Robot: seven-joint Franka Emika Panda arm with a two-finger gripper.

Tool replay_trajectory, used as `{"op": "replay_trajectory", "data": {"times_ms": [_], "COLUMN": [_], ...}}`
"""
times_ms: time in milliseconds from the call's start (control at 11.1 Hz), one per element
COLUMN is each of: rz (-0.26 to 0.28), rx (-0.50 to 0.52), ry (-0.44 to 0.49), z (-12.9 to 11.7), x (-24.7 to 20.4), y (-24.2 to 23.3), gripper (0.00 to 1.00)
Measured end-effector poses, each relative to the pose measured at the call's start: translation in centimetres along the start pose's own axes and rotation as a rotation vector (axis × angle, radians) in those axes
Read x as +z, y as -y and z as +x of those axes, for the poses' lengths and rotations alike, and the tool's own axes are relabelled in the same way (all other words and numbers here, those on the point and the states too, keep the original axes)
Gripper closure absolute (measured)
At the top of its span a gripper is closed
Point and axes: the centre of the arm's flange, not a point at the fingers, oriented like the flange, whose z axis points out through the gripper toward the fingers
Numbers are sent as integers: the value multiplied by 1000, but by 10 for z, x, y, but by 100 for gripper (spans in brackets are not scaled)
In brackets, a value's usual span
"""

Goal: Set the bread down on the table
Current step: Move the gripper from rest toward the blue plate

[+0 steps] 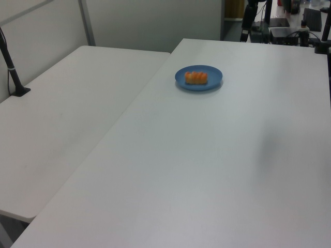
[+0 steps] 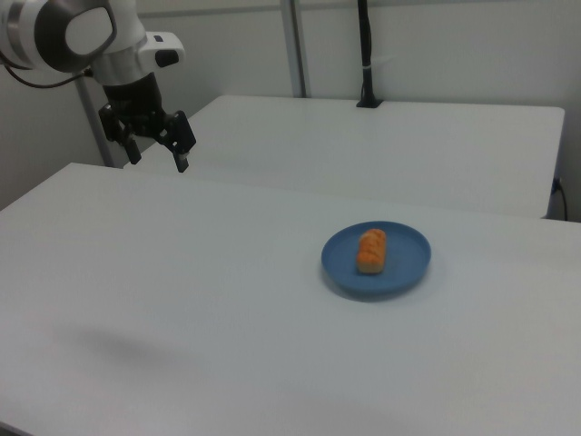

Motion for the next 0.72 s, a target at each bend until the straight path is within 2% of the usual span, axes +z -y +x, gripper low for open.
{"op": "replay_trajectory", "data": {"times_ms": [718], "rz": [-1], "rx": [3], "ry": [0], "z": [0], "x": [0], "y": [-2], "gripper": [0]}}
